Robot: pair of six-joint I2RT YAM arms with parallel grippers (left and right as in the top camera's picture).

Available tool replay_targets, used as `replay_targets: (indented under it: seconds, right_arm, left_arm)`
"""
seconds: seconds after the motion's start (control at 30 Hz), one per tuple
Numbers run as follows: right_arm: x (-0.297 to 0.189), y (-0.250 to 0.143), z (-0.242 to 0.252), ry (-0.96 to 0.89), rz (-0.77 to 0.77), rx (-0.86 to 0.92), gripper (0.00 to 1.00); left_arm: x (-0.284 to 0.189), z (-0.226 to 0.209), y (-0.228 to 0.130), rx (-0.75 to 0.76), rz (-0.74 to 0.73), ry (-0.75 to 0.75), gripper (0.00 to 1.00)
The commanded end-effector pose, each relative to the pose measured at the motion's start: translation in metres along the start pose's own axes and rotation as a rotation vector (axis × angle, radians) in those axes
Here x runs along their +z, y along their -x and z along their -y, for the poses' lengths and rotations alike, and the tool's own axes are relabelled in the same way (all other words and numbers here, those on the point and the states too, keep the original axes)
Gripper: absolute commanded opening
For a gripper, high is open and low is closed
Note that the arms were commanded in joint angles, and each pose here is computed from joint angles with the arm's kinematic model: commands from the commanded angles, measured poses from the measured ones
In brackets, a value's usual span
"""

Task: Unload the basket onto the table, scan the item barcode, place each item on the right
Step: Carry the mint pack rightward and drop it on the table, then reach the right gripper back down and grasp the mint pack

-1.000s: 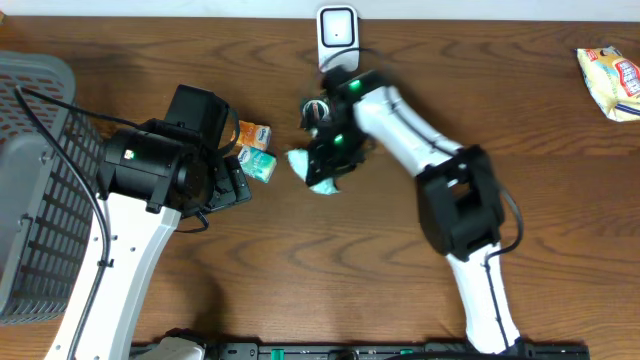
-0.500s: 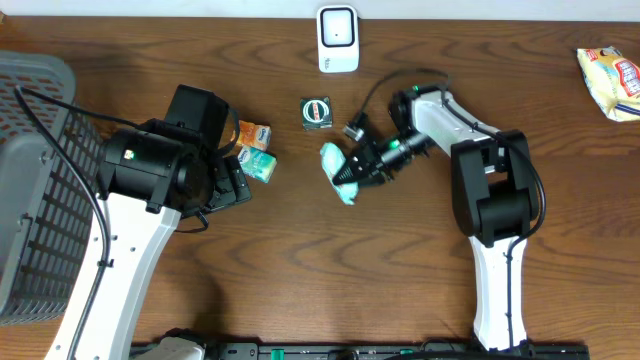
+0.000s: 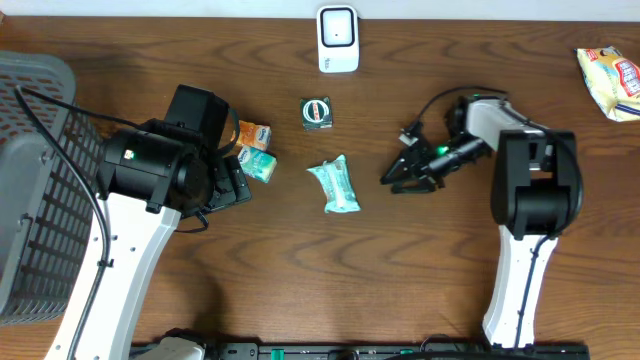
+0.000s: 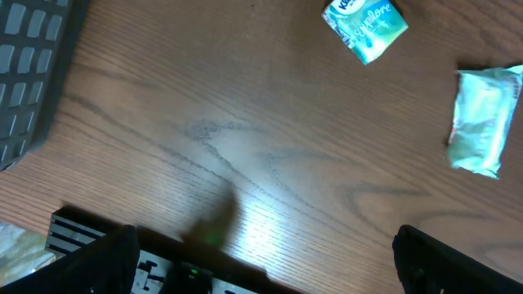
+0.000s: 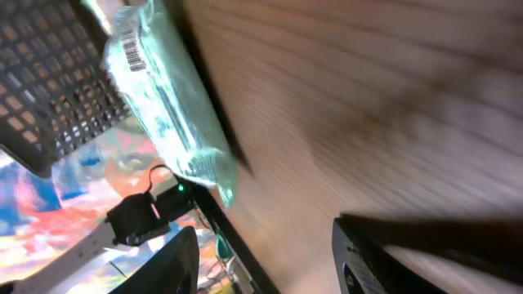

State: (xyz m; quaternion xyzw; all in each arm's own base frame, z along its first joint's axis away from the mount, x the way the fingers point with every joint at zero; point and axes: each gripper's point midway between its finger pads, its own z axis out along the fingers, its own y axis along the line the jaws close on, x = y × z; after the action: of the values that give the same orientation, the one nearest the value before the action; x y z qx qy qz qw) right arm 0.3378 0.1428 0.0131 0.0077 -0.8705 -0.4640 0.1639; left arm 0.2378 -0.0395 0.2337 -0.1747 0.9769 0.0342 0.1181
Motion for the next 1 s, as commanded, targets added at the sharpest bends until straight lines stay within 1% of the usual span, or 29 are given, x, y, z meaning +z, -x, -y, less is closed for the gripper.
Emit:
replay_targets:
  seconds: [0.0, 0.27, 0.47, 0.6, 0.83, 0.9, 0.97]
  right_arm:
    - [-0.006, -0.002, 0.024, -0.123, -0.014, 0.051, 0.49]
    - [0.003, 0.000, 0.011, -0.140, -0.024, -0.005, 0.49]
    - [0.033, 0.008, -0.003, -0.175, -0.042, -0.110, 0.50]
    - [0.051, 0.016, -0.011, -0.194, -0.034, -0.146, 0.50]
    - [0.076, 0.022, -0.022, -0.225, -0.032, -0.172, 0.45]
    - [0.082, 0.022, -0.015, -0.300, -0.037, -0.171, 0.41]
    - [0.084, 0.022, -0.004, -0.406, -0.032, -0.132, 0.35]
  left_arm:
    - [-0.002, -0.002, 0.001, -0.014, 0.007, -0.001, 0.98]
    - [-0.002, -0.002, 0.001, -0.014, 0.007, -0.001, 0.97]
    - [-0.002, -0.002, 0.001, -0.014, 0.007, -0.001, 0.98]
    - [-0.002, -0.002, 0.001, -0.014, 0.007, -0.001, 0.98]
    - [-0.002, -0.002, 0.001, -0.014, 0.007, -0.001, 0.97]
    - [-0.002, -0.002, 0.001, -0.014, 0.007, -0.001, 0.97]
    - [-0.002, -0.002, 0.001, -0.014, 0.007, -0.001, 0.98]
